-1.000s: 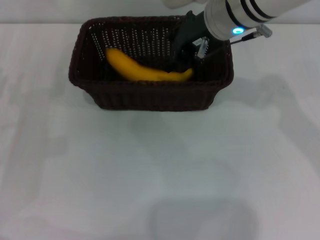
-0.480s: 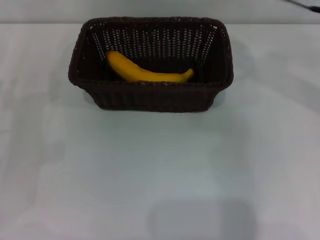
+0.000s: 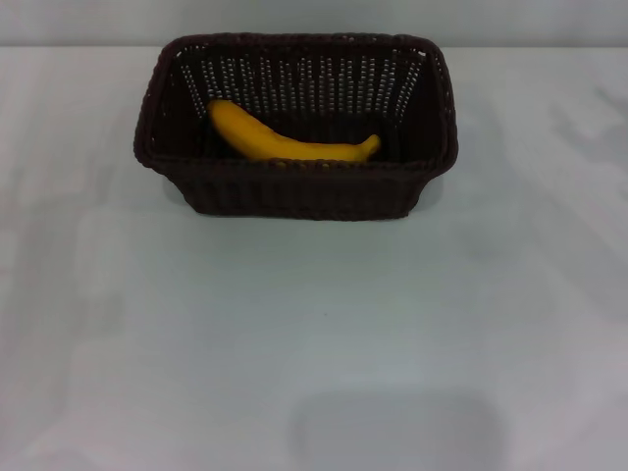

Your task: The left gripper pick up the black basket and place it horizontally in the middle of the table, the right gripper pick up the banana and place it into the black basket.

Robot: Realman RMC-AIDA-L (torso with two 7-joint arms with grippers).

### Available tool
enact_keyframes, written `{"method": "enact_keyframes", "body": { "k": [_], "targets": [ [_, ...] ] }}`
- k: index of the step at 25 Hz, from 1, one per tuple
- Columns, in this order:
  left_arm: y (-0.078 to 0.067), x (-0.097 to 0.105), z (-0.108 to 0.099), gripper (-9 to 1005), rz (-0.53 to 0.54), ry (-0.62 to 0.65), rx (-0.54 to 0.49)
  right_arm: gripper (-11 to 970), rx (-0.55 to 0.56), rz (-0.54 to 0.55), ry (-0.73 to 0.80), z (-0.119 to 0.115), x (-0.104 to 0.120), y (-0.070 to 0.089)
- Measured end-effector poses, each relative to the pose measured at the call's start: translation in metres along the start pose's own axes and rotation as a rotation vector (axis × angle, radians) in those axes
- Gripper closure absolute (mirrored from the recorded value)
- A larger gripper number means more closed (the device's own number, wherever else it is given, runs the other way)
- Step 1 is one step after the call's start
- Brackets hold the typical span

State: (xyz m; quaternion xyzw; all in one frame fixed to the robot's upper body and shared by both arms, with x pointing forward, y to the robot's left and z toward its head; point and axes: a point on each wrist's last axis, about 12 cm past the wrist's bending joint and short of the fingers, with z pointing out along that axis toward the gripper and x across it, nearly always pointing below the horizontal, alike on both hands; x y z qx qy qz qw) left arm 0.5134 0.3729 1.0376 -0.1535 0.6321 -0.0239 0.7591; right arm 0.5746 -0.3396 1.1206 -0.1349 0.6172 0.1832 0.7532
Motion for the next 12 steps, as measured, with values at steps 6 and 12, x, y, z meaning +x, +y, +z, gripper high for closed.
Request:
{"method": "enact_keyframes", "body": {
  "k": [6, 12],
  "targets": [
    [-0.008, 0.004, 0.003, 117, -0.014, 0.015, 0.012, 172, 0.264, -0.134, 0.086, -0.044, 0.053, -0.001],
    [-0.014, 0.010, -0.003, 117, -0.046, 0.022, 0.012, 95, 0.308, -0.115, 0.092, -0.053, 0.059, -0.001]
  ]
}}
